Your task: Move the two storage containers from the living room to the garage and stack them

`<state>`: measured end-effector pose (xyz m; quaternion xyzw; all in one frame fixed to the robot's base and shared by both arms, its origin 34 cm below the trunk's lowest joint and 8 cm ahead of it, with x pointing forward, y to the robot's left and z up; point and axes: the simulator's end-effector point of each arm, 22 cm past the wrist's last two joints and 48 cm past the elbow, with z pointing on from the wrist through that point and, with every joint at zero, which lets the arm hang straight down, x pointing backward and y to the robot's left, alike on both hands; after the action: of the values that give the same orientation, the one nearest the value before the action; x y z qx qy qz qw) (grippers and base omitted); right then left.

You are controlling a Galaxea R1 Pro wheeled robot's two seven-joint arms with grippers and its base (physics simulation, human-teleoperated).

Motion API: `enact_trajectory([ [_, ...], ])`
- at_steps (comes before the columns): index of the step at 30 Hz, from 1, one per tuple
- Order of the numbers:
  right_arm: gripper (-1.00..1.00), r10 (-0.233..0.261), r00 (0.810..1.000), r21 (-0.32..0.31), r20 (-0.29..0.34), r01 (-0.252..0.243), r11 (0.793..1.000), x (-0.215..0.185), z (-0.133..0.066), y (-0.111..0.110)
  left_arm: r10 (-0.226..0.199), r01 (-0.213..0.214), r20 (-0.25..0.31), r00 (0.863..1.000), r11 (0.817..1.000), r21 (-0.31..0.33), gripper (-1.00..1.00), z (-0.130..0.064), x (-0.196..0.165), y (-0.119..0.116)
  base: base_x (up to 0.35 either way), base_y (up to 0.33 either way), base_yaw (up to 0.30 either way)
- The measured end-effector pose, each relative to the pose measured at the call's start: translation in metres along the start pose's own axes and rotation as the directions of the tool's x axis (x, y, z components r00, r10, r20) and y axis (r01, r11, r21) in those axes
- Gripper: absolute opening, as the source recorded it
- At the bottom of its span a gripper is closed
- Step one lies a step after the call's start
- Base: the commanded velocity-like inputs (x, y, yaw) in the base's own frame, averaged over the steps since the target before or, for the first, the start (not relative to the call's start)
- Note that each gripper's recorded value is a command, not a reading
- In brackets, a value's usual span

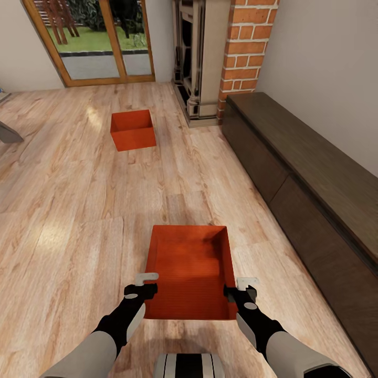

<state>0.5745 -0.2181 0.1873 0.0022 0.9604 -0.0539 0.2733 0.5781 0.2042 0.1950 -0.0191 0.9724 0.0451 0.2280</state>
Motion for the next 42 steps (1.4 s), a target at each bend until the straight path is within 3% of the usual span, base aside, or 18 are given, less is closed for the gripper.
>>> enact_trajectory([
  [42, 1.0, -0.004, 1.0, 0.009, 0.011, 0.004, 1.0, -0.0023, 0.0009, -0.0066, -0.003, 0.003, -0.001, 1.0, 1.0, 0.001, 1.0, -0.0006, -0.0001, -0.0031, 0.028, 0.03, 0.0],
])
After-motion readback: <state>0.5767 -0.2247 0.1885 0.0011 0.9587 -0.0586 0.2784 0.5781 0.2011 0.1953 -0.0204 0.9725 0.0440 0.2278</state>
